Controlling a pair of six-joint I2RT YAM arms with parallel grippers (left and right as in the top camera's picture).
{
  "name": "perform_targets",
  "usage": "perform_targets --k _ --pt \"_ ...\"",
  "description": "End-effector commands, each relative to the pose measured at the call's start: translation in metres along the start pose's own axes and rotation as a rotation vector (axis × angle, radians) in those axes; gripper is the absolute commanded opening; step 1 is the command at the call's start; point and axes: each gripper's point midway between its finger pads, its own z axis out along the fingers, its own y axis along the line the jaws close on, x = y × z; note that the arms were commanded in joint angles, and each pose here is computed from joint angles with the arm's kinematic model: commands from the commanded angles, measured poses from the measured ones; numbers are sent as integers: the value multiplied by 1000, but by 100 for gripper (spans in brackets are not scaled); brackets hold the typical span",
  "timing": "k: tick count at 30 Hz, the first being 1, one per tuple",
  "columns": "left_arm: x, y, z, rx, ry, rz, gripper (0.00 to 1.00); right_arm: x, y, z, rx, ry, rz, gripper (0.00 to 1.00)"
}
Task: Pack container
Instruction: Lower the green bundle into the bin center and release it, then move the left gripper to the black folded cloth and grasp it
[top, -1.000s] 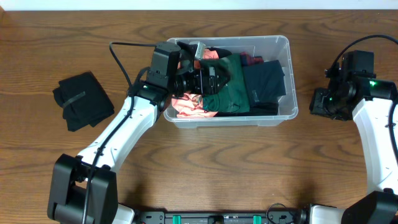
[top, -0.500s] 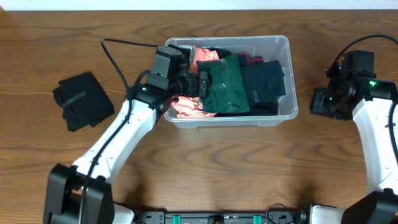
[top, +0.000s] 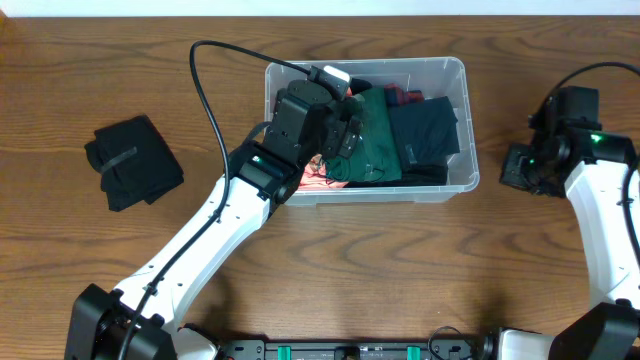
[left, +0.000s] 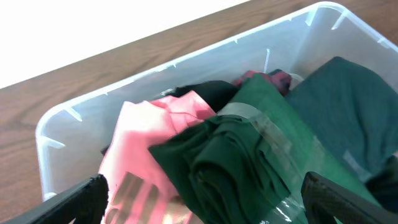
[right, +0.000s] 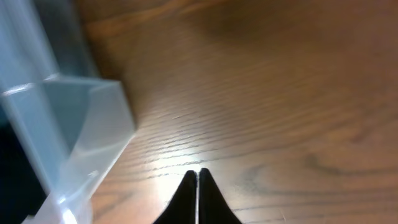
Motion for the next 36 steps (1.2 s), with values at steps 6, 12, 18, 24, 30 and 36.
perform_targets --k 6,12,18,24,30,36 --pt "7 -15 19 19 30 109 95 -3 -54 -1 98 -14 257 2" --pt "36 -17 47 19 115 119 95 -2 -62 -1 101 -7 284 2" --pt "86 0 95 -12 235 111 95 -1 -59 -1 87 -3 273 2" --pt "84 0 95 -9 235 134 96 1 -58 -1 86 8 267 2" --pt "16 -4 33 -5 84 142 98 1 -58 -1 86 9 260 2" --pt "-12 62 -58 -159 23 5 98 2 -58 -1 87 12 259 3"
